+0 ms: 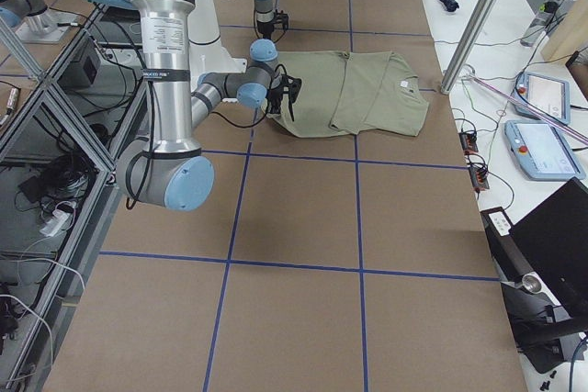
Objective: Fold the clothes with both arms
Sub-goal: 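Grasp the hem corner with the left gripper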
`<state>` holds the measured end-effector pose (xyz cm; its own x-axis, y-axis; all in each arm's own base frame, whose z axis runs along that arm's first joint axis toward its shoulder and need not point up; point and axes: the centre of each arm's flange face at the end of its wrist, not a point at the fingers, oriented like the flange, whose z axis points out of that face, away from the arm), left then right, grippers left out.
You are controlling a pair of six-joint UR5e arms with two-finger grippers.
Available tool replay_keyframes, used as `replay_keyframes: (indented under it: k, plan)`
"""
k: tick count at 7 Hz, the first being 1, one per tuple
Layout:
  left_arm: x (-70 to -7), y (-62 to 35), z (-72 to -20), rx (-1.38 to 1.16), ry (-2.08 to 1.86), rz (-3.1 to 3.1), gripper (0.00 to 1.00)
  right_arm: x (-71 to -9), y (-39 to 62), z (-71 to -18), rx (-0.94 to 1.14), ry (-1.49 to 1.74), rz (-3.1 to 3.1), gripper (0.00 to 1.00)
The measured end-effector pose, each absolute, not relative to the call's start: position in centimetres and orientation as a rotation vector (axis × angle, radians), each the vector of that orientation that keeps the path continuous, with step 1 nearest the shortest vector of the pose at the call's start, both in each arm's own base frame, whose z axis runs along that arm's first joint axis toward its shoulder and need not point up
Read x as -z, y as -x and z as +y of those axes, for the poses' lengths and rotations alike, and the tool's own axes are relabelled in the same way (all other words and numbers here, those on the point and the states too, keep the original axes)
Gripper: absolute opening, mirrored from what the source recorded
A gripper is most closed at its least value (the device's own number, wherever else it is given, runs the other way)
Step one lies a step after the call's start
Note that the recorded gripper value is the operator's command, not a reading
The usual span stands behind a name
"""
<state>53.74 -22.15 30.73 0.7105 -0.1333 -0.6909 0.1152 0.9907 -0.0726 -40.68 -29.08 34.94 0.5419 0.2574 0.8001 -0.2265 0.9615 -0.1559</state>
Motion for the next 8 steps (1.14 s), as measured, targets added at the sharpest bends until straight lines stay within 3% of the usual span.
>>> replay_keyframes:
  k: [3, 8]
  plan:
    - [-31.26, -54.13, -22.21, 0.143, 0.026, 0.756, 0.59, -34.98, 40.67, -29.13, -0.289, 0.034, -0.955, 0.00]
    - [-30.93, -53.86, -22.38, 0.146, 0.026, 0.763, 0.17, -35.01, 40.59, -29.16, -0.290, 0.033, -0.955, 0.00]
